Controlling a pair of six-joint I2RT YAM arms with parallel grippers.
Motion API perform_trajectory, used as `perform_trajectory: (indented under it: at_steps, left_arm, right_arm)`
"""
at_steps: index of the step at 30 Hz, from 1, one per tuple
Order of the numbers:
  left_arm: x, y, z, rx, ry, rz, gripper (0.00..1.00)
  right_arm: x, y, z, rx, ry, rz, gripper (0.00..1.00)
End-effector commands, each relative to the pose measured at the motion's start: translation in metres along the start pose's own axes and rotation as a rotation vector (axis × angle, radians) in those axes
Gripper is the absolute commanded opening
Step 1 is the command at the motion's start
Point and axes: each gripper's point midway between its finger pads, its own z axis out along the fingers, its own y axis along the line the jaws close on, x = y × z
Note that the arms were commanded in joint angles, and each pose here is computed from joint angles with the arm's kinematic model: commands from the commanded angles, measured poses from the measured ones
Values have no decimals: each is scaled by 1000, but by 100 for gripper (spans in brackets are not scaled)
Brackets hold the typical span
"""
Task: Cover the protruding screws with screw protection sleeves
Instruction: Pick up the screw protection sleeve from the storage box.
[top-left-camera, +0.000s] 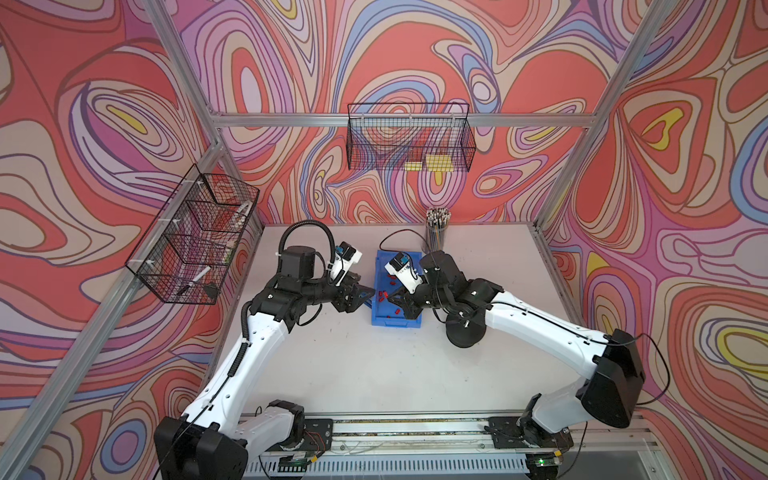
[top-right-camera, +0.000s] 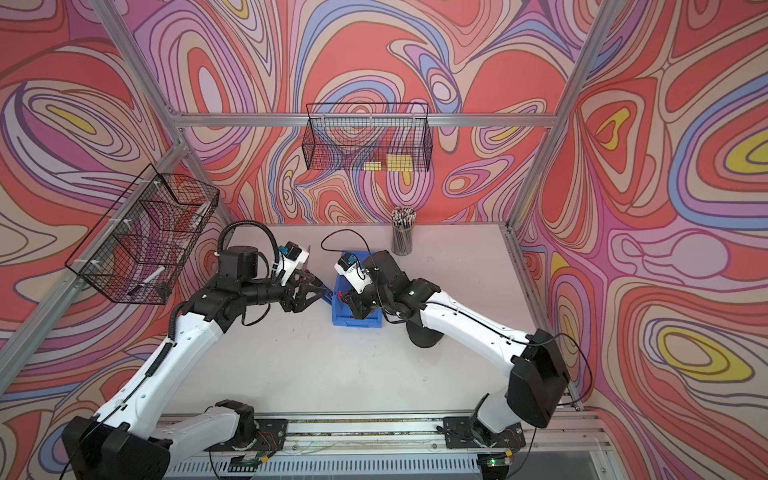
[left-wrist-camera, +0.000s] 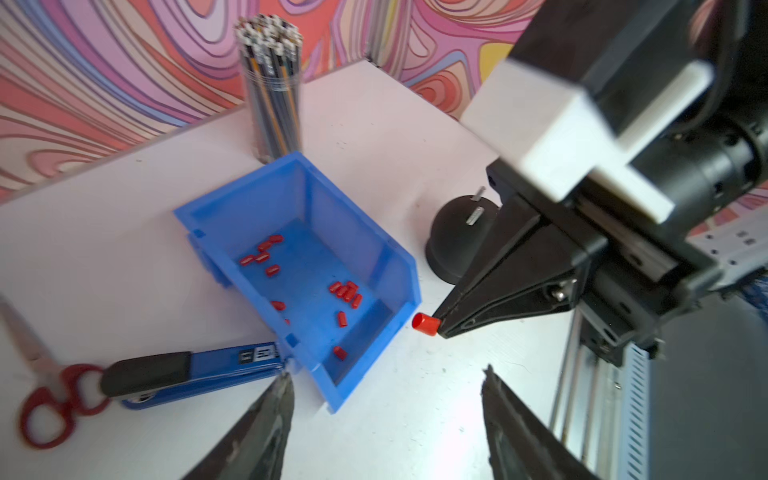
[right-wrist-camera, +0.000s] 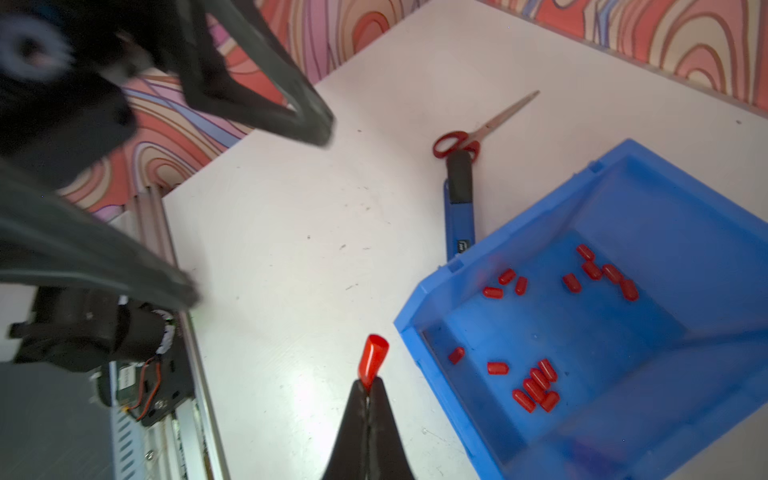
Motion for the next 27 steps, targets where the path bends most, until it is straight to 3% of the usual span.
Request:
perform_trajectory:
  at_steps: [1, 6, 14, 27]
  left_arm:
    - [-7, -39, -4, 224, 2, -16, 73]
    - [-17, -61, -10, 368, -21, -31, 70]
    - [-27, -87, -24, 532, -68, -30, 51]
    - [-29, -96, -30, 608, -79, -43, 45]
  right_arm:
    - [-10, 37, -24, -169, -52, -67, 2]
    - [-23, 57, -49, -239, -99, -103, 2]
    - [-27, 70, -59, -300, -97, -120, 1]
    - [-35, 79, -70, -330, -127, -134, 1]
